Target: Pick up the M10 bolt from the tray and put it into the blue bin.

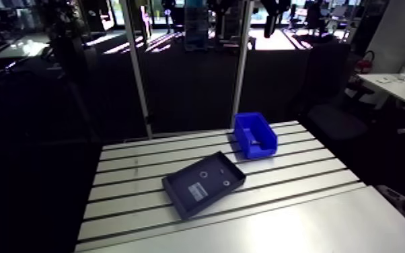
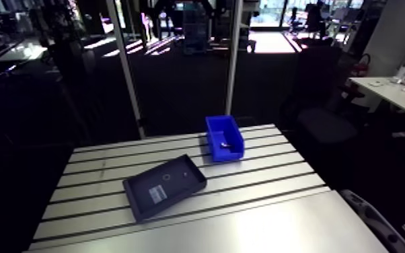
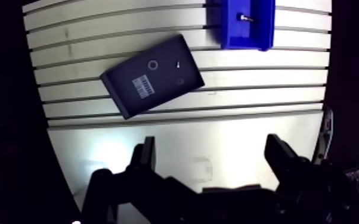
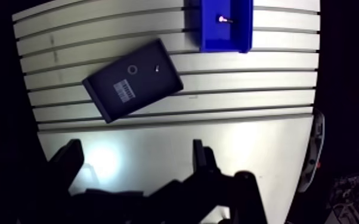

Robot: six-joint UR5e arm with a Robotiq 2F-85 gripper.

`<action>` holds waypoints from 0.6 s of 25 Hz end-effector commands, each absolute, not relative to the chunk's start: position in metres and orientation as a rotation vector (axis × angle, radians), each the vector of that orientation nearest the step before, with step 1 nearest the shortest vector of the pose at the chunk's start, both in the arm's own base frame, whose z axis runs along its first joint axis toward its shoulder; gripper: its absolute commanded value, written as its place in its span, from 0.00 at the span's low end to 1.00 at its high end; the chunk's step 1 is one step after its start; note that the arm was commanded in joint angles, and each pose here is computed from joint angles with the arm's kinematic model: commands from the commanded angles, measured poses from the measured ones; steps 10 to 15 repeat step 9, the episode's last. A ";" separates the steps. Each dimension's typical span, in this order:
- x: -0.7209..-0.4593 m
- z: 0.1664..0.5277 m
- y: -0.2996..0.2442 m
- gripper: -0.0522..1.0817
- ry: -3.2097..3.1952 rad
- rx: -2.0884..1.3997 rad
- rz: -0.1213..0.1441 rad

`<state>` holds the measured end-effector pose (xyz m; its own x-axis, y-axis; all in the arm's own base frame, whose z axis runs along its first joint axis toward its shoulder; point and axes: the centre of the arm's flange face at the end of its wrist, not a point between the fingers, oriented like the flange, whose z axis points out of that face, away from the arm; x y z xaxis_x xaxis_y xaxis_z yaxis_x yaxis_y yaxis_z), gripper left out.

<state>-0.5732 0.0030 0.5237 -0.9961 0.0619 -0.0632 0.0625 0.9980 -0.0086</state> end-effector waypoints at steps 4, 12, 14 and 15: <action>-0.570 0.521 0.002 0.05 3.075 0.093 -0.013; -0.571 0.515 0.002 0.05 3.077 0.093 -0.012; -0.571 0.515 0.002 0.05 3.077 0.093 -0.012; -0.571 0.515 0.002 0.05 3.077 0.093 -0.012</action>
